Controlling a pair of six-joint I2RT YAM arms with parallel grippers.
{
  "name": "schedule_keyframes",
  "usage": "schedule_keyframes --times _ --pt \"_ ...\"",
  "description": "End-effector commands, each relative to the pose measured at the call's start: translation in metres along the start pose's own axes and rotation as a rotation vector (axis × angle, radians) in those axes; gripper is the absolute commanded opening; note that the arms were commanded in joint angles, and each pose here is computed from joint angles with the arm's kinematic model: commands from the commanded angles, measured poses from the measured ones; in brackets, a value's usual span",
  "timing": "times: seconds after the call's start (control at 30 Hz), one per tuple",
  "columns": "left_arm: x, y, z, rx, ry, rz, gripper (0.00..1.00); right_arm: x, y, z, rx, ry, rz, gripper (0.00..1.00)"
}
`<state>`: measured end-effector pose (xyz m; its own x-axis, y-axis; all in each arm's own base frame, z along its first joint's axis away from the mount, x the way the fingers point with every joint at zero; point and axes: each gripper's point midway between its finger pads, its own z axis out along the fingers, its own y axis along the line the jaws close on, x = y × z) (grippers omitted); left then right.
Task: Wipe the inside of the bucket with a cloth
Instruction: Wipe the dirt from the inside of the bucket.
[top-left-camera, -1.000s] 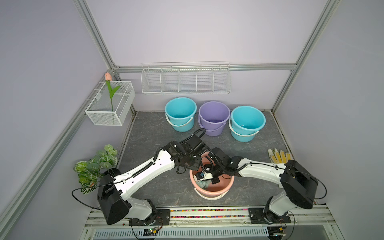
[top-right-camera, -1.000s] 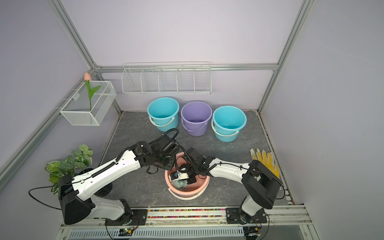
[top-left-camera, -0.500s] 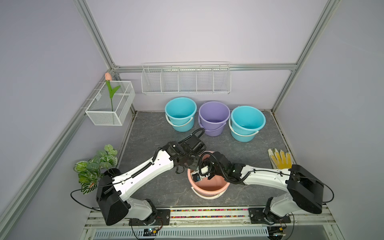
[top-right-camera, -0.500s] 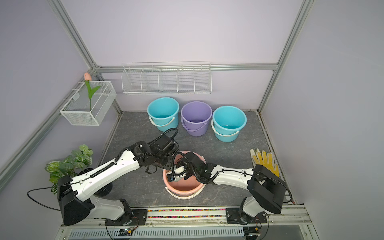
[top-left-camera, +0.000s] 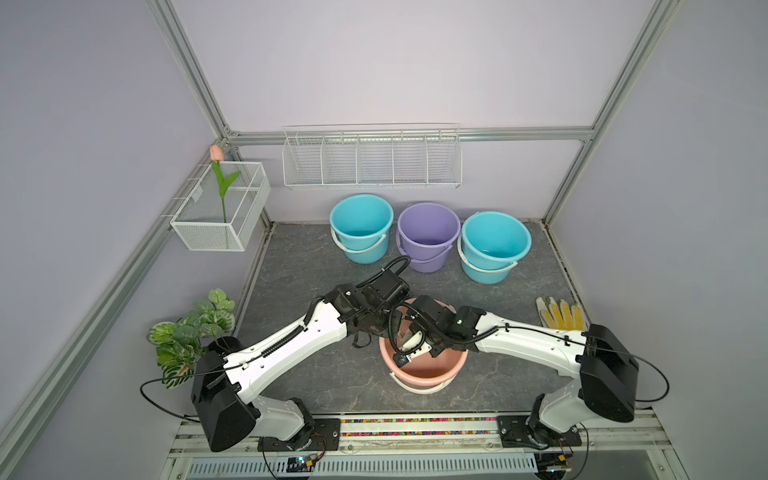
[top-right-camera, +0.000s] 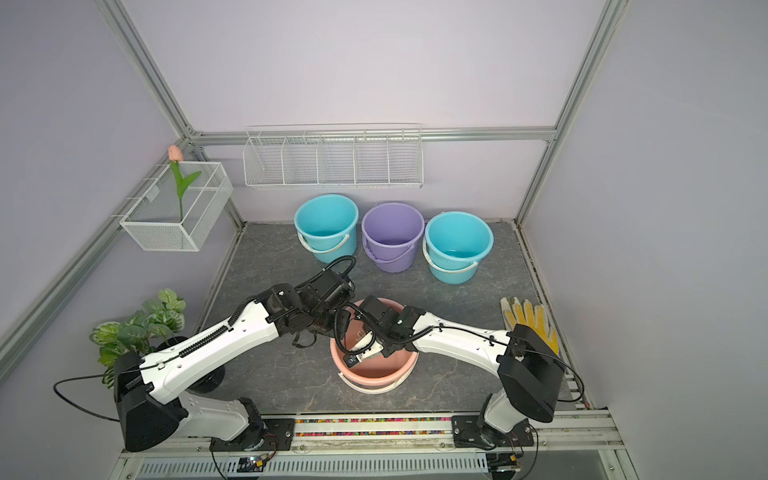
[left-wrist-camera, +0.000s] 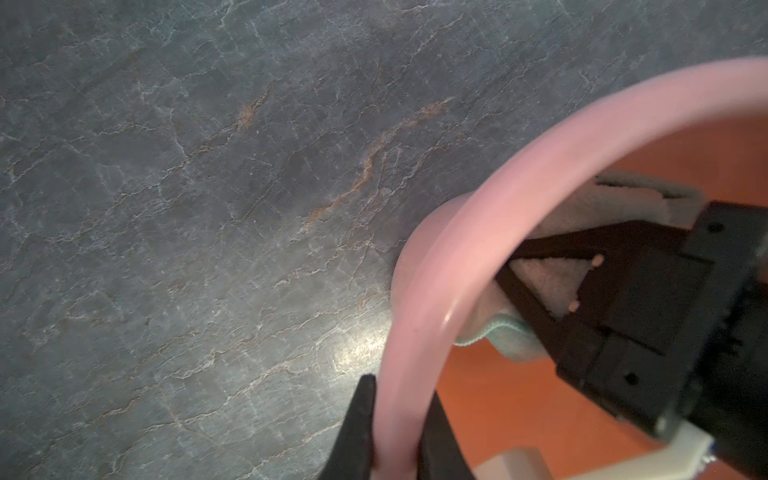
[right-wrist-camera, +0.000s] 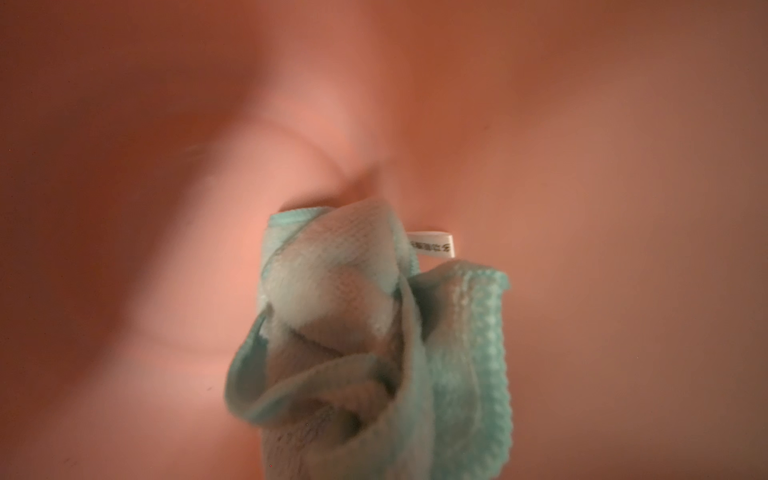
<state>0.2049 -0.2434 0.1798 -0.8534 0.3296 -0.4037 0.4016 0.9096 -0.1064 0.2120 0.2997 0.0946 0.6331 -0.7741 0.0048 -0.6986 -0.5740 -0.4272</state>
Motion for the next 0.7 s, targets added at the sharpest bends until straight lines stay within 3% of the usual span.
schedule_keyframes --times 0.0,0.33,0.67 --pt "-0.011 -0.005 -0.01 0.021 -0.061 -0.019 0.0 0.013 0.054 0.001 -0.26 0.075 0.05 0.07" --pt "-0.014 0.0 -0.016 0.021 -0.12 -0.067 0.0 -0.004 0.094 0.004 -0.462 -0.012 0.206 0.07" --pt "-0.02 -0.008 -0.024 0.12 -0.205 -0.148 0.0 -0.072 0.09 -0.012 -0.604 -0.448 0.373 0.07"
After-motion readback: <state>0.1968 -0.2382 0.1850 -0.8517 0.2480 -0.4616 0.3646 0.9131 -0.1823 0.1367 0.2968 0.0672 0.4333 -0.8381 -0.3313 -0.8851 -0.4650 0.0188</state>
